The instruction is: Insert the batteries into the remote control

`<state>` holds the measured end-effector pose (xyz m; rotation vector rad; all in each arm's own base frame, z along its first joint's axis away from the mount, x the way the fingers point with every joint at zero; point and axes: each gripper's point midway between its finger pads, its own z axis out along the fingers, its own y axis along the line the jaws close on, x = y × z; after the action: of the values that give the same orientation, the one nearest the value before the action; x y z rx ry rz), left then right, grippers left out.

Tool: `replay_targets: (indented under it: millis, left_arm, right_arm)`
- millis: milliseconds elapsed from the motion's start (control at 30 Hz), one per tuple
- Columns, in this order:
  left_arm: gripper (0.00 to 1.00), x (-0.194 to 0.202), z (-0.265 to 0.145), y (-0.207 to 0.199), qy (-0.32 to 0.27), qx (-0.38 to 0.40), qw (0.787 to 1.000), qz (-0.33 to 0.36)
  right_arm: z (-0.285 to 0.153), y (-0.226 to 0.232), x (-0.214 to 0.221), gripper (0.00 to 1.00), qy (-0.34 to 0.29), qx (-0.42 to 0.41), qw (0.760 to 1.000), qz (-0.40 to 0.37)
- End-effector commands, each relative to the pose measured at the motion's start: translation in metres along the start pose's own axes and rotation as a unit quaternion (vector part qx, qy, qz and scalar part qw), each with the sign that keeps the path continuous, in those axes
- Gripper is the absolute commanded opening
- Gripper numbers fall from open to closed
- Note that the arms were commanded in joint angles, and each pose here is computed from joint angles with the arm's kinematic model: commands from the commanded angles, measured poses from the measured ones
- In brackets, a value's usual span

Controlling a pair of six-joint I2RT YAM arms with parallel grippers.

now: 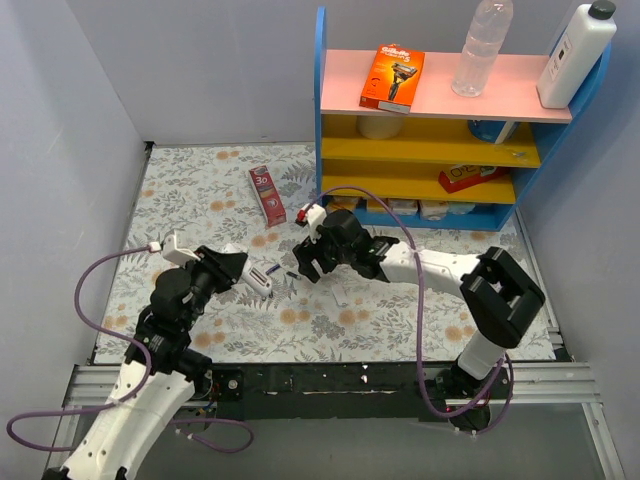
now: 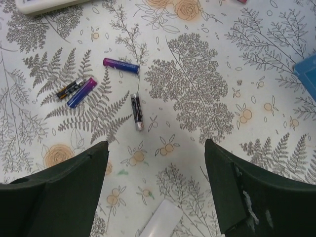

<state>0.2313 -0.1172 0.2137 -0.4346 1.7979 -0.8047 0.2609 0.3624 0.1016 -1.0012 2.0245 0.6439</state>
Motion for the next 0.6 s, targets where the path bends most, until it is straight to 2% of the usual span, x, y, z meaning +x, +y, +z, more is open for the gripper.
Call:
replay_targets:
  millis: [0,33,167,567]
  left_arm:
    - [0.00,-0.023,-0.018,0.015,-0.047,-0.050,0.998,0.011]
    - [0.00,-0.026,-0.023,0.015,-0.051,-0.054,0.997,0.012]
    - [0.00,-0.028,-0.030,0.017,-0.054,-0.060,0.997,0.011]
    - [0.00,-0.019,-0.036,0.018,-0.043,-0.050,0.998,-0.005]
  right_arm:
    - [0.017,0.005,-0.014,0.83,0.020,-0.010,1.000,-0.015]
    - [0.024,0.006,-0.004,0.80,0.040,-0.011,0.999,-0.014]
    - [0.040,0.012,-0.012,0.71,0.052,-0.017,0.998,-0.022]
    - [0.068,0.022,0.014,0.57,0.115,-0.008,0.992,-0.050]
